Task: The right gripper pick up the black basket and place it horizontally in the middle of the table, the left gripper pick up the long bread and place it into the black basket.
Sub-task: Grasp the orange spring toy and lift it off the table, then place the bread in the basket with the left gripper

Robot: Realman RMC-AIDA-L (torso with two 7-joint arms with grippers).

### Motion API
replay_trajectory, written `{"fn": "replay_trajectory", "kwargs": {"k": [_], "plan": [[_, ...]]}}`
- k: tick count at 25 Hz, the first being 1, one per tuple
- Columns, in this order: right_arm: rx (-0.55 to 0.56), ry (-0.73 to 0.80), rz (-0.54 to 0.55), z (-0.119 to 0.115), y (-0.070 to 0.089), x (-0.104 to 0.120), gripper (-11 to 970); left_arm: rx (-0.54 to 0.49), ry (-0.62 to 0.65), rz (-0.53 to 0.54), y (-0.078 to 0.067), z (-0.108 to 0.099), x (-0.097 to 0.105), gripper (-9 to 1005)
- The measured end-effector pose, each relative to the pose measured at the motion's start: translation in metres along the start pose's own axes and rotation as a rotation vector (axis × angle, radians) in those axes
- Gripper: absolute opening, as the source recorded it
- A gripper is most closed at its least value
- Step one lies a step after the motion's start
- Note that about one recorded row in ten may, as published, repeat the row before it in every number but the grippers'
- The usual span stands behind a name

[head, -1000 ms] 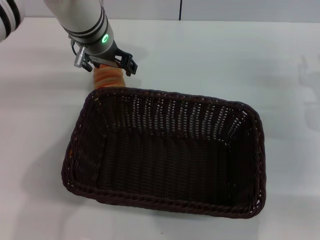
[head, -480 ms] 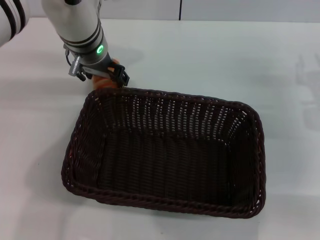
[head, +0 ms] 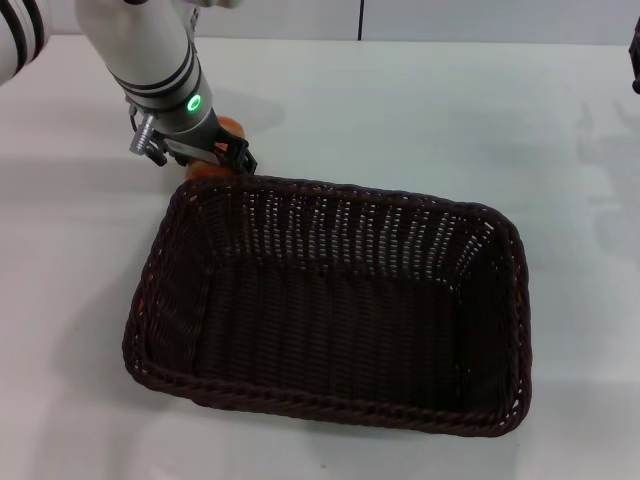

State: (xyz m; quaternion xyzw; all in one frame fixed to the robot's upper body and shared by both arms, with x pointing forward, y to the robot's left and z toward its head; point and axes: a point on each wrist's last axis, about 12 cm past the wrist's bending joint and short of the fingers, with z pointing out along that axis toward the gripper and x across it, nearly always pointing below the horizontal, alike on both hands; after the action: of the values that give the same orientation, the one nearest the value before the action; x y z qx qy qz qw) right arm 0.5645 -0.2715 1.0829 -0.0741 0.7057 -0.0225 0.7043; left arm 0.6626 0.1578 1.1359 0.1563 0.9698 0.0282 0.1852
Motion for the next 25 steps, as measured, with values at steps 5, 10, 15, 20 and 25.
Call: {"fn": "replay_trajectory", "kwargs": {"k": [5,10,15,20,25], "plan": [[-0.01,-0.005,-0.001,0.001,0.003,-0.002,410,-0.001,-0.006,0.031,-0.001,0.0,-0.001,728],[-0.012,-0.005,-0.002,0.002,0.003,-0.002,410,0.008,-0.033,0.041,-0.001,-0.003,-0.004,680],[0.001,0.001,-0.002,0.002,0.0,0.0,410,0.03,-0.123,0.05,0.003,-0.021,-0.014,639],[0.015,-0.001,-0.003,0.006,-0.004,0.0,410,0.055,-0.217,0.083,0.014,-0.053,-0.024,586],[0.014,0.014,-0.01,0.013,-0.004,0.002,410,0.096,-0.325,0.145,0.03,-0.101,-0.022,537]]}}
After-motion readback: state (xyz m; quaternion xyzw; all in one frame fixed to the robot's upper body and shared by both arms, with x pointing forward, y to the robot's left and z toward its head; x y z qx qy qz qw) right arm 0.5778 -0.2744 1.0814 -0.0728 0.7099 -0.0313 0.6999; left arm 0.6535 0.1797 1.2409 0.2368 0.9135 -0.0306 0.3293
